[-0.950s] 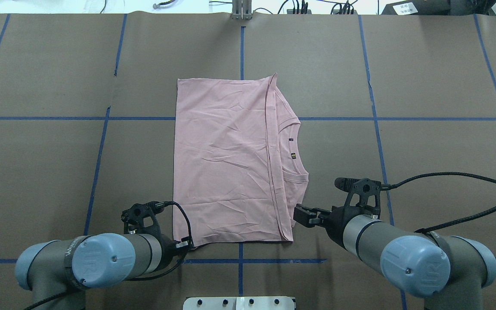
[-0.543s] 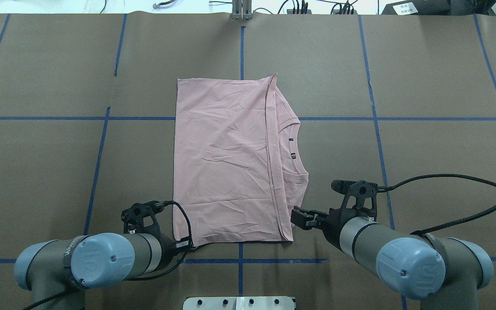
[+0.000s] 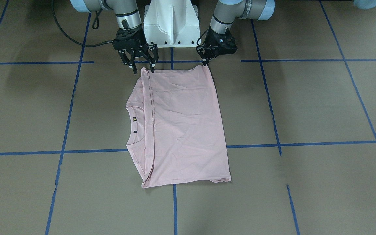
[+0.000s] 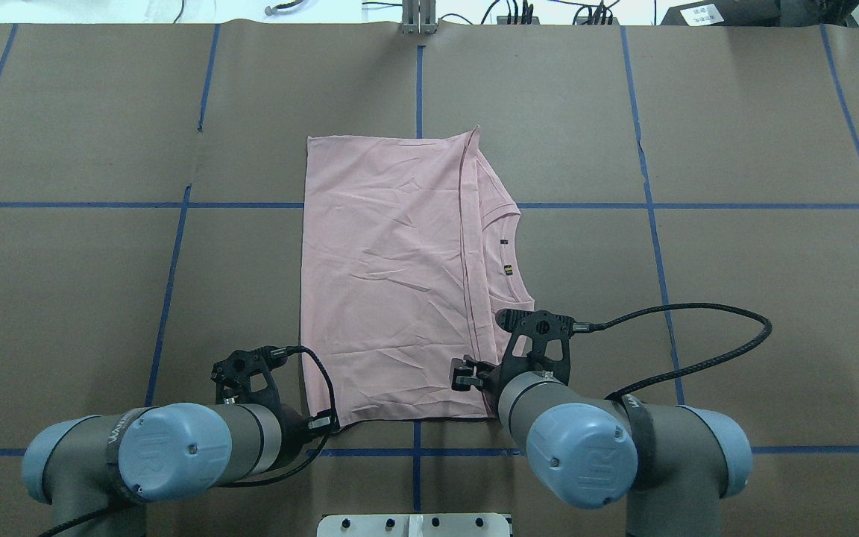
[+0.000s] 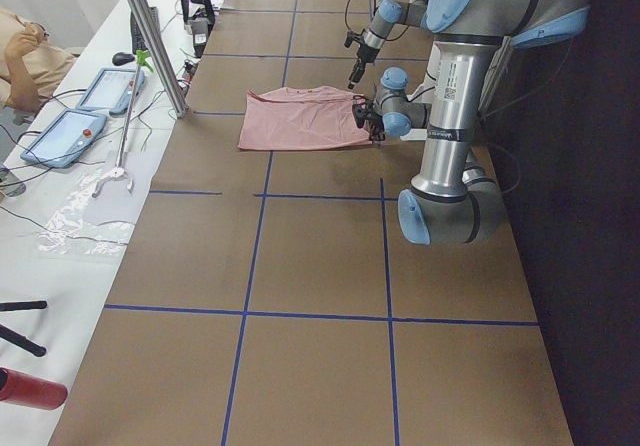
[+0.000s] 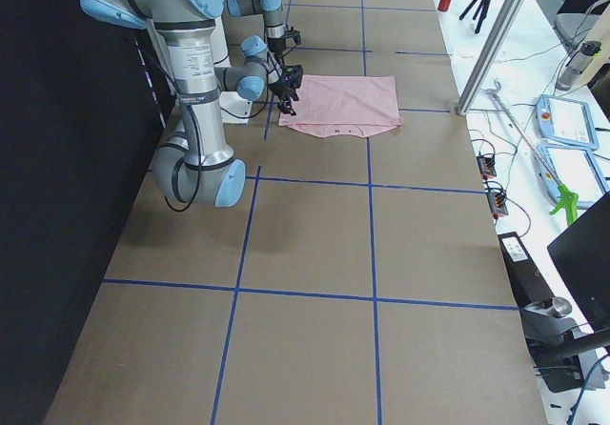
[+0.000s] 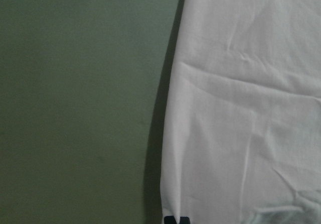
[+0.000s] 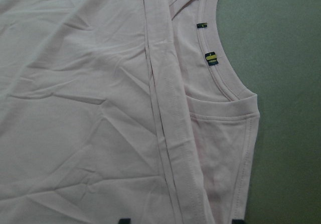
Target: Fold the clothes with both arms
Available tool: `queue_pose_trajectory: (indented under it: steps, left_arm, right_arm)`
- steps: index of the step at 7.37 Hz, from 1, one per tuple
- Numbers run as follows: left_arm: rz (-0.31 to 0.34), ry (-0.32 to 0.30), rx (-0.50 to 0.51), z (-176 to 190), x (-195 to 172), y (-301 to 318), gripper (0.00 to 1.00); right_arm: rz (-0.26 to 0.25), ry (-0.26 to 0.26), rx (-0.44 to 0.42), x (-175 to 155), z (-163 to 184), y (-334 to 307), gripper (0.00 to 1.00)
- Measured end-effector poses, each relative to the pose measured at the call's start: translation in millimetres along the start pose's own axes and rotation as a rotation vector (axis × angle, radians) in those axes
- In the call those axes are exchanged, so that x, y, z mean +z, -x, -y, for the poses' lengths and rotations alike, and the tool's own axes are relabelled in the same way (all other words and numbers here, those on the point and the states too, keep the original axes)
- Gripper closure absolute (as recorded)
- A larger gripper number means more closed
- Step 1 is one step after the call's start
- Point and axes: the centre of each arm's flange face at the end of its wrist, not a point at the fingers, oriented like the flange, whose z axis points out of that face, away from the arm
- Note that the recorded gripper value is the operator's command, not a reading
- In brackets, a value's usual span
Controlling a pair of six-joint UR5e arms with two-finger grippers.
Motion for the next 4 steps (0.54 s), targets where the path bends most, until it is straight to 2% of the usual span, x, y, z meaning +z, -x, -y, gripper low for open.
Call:
queue_pose_trajectory:
  steps: [2,4]
  left_arm:
    - [-0.01,0.002,0.0,-1,-4,-3,1.0]
    - [-0.013,0.002,-0.001,-1,-6,-4,1.0]
  right_arm:
    - [-0.056,-0.001,-0.02,18,-5,3,0.35]
    - [-0.09,-0.002,-0.031,34,-10,-1,0.4]
